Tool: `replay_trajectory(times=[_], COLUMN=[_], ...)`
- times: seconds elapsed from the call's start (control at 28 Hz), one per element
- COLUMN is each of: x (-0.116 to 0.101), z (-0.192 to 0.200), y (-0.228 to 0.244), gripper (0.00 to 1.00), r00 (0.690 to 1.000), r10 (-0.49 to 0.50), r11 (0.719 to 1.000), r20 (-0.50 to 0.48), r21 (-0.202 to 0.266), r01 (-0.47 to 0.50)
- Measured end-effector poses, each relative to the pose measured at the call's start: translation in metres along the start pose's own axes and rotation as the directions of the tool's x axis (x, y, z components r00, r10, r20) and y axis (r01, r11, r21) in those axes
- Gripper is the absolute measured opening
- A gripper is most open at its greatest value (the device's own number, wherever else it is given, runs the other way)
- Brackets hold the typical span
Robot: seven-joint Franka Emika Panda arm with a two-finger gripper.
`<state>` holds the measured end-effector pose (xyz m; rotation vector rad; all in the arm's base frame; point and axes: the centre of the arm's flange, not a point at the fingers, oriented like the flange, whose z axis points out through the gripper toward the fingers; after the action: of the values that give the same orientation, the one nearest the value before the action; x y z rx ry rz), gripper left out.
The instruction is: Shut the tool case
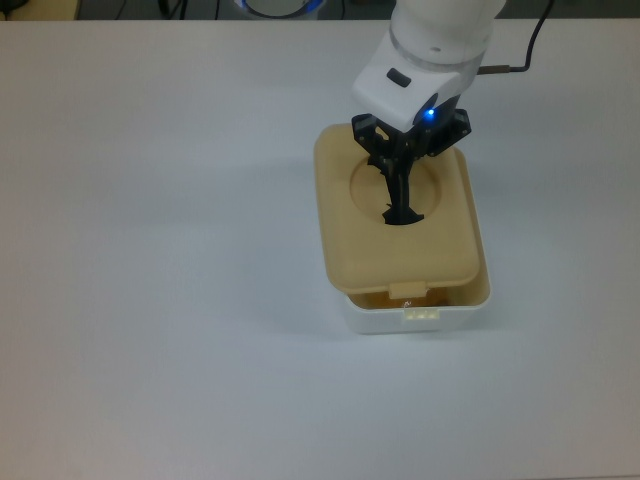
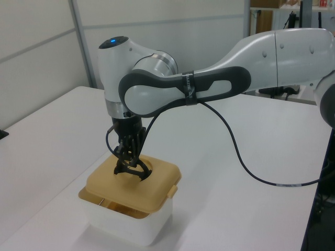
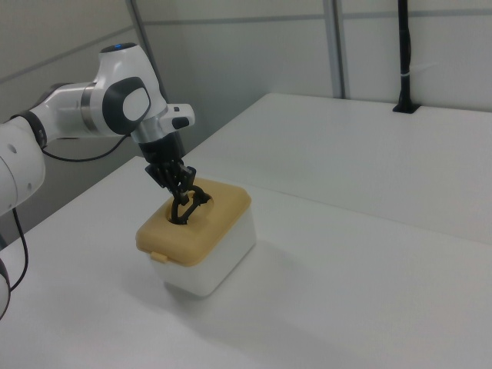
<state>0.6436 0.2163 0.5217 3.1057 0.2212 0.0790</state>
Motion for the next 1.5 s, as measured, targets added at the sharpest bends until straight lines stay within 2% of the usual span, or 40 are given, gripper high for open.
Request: replay_trajectory(times=[0.32,0.71,0.79,0.86,1.04,1.18,1.21,1.5], x=[0.008,0.009,0.009,0.008,0.006,0.005,0.005,0.002], z=[0.006,0.009,0.009,0.008,0.008,0.008,0.008,0.006], y=[-0.003,-0.004,-0.005,-0.009,-0.018,-0.023,-0.023,-0.02], gripper=[0.11,0.11,0.17,0.3,0.49,0.61,0.69,0.96], r00=[0.999,0.999,0.999,0.999,0.999,0.999,0.999,1.0], r10=[0.021,0.026,0.025,0.021,0.018,0.021,0.021,0.024], r11=[1.0,1.0,1.0,1.0,1.0,1.0,1.0,1.0], r20=[-0.04,-0.039,-0.04,-0.04,-0.041,-0.041,-0.041,-0.014], r21=[-0.006,-0.009,-0.009,-0.008,-0.007,-0.007,-0.007,-0.018], r01=[-0.022,-0.026,-0.025,-0.022,-0.018,-0.022,-0.021,-0.025])
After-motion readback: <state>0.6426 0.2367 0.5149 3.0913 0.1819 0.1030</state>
